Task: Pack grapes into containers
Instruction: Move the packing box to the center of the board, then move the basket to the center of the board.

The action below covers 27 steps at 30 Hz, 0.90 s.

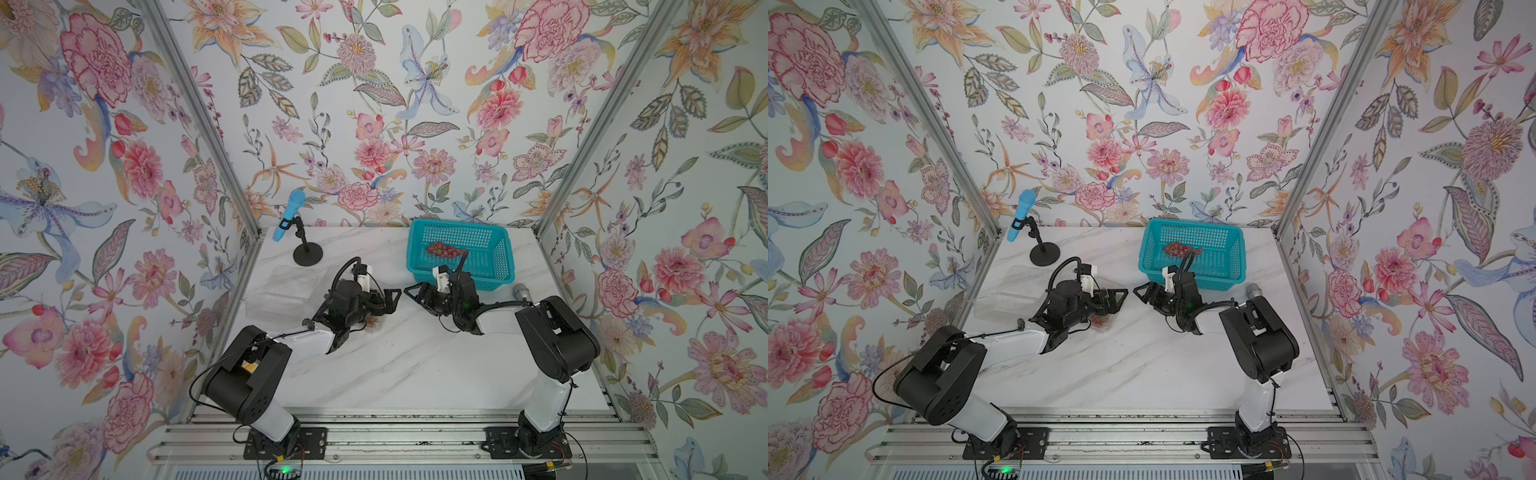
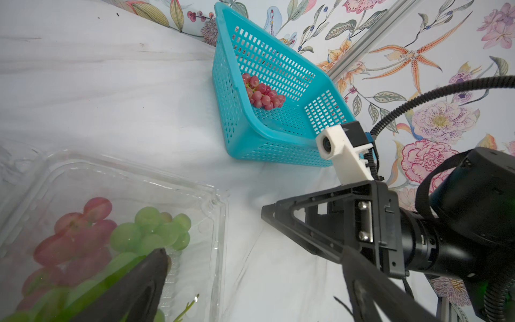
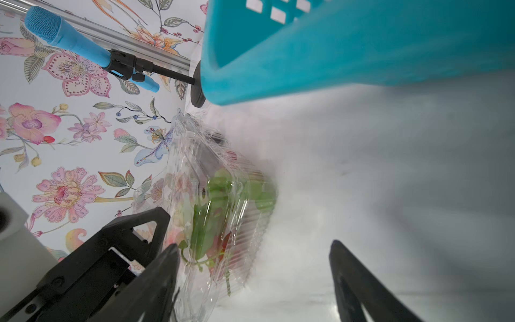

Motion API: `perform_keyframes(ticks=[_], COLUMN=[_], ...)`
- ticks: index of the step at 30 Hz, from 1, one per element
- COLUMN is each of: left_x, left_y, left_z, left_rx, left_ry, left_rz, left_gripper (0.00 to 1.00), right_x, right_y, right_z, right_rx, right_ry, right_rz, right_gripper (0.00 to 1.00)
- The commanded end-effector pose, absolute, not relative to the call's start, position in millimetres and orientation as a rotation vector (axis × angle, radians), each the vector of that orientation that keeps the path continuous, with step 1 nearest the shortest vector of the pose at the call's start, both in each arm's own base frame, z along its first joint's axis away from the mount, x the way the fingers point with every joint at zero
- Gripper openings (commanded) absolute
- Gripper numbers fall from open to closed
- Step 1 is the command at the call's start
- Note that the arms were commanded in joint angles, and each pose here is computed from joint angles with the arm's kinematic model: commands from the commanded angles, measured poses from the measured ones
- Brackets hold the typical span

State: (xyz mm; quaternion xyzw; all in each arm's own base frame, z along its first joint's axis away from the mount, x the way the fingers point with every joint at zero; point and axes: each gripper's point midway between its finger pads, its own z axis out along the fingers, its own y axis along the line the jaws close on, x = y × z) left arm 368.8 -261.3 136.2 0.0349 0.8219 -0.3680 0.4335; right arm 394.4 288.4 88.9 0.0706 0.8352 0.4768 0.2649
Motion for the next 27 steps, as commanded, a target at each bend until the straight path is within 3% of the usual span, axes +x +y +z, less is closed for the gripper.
perform_keyframes(ticks=[1, 8, 11, 15, 20, 27], left_x=[364, 360, 359, 359, 358, 354], left_y=[-264, -258, -257, -256, -256, -252], left_z=[134, 129, 143, 147, 146, 150], left_rx=[0.083, 0.079, 0.087, 0.093, 0.097, 0.091], left_ry=[2.045, 2.059, 2.026, 2.021, 2.024, 2.016], left_rz=[-0.954, -0.928, -0.93, -0.923, -0.924, -0.929], left_gripper=[1.0, 1.0, 1.0, 1.0, 1.0, 1.0], right_x=[419, 430, 426, 418, 422, 475], right_y=[280, 269, 266, 260, 246, 256], right_z=[100, 108, 114, 141, 174, 165], right_rx=[0.259, 0.3, 0.263, 0.117, 0.057, -0.039], right_ry=[2.175, 2.176, 2.22, 2.228, 2.194, 2.312], right_rz=[1.234, 1.016, 0.808, 0.45, 0.307, 0.284], right_gripper=[0.88, 0.95, 1.0, 1.0, 1.0, 1.0])
